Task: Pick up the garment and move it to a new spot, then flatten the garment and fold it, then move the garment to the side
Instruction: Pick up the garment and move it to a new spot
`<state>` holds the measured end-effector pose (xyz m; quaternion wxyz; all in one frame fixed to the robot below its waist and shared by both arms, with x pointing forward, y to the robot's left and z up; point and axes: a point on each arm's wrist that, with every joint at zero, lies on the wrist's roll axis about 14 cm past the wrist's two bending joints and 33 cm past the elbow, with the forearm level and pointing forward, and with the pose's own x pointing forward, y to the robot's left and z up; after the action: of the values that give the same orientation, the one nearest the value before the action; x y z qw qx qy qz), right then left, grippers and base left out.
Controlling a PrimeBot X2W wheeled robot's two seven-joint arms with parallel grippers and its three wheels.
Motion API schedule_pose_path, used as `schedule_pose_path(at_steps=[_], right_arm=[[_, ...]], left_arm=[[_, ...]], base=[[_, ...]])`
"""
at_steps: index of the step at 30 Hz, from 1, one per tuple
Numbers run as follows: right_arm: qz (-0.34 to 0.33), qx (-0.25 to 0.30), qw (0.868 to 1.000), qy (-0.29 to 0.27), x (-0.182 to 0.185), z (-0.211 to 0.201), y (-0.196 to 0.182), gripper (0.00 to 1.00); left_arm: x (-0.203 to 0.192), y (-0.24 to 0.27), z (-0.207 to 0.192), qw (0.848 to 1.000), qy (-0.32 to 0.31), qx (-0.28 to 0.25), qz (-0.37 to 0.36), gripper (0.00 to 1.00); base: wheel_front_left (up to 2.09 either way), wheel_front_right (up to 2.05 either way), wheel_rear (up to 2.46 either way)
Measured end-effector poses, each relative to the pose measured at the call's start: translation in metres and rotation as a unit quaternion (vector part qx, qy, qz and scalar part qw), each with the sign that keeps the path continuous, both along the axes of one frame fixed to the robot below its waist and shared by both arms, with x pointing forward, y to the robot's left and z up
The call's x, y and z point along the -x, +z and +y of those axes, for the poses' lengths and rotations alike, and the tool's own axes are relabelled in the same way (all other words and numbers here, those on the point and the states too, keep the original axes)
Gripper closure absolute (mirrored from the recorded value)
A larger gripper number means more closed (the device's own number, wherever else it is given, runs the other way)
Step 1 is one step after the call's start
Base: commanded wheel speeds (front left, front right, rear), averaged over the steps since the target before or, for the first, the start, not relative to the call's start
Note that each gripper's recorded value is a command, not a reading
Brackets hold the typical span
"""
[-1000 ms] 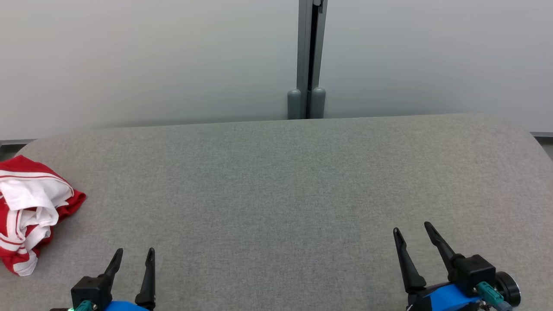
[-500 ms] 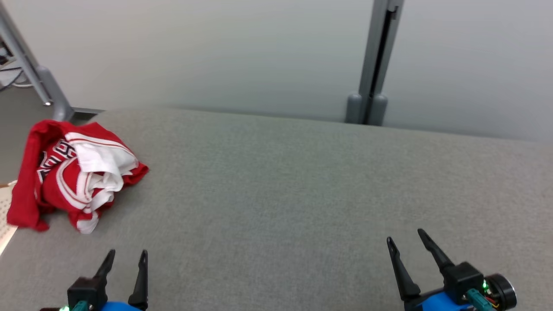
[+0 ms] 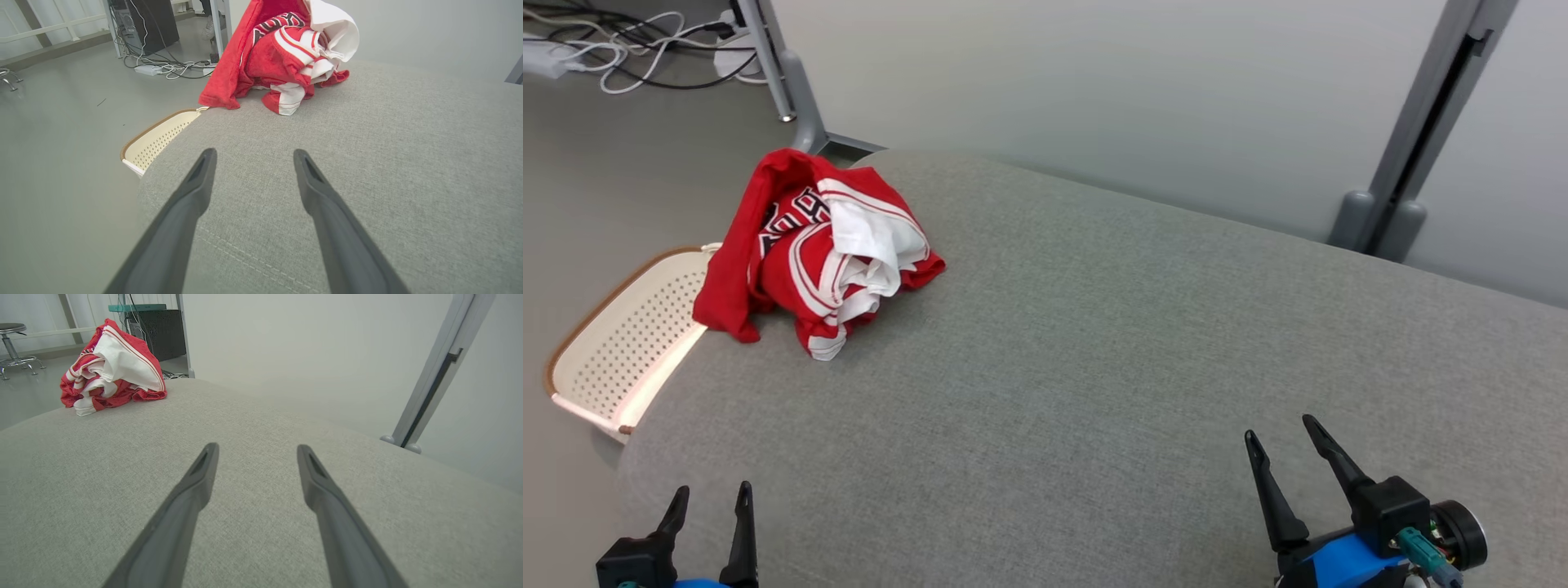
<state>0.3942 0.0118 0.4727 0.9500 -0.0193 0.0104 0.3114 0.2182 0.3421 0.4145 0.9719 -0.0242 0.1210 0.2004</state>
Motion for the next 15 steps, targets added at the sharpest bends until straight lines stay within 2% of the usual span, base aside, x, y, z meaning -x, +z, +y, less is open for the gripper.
schedule_pose_path(at_steps=[9,15], right_arm=[[0.012,-0.002,0.999,0.033,-0.002,0.024,-0.008,0.00],[0.018,0.004,0.999,0.032,-0.011,0.023,-0.019,0.00]], left_arm=[[0.019,-0.002,0.017,0.999,0.045,0.005,0.006,0.00],[-0.015,0.005,0.025,0.999,0.034,0.003,0.004,0.00]], base=[[0.00,0.00,0.00],[0.00,0.00,0.00]])
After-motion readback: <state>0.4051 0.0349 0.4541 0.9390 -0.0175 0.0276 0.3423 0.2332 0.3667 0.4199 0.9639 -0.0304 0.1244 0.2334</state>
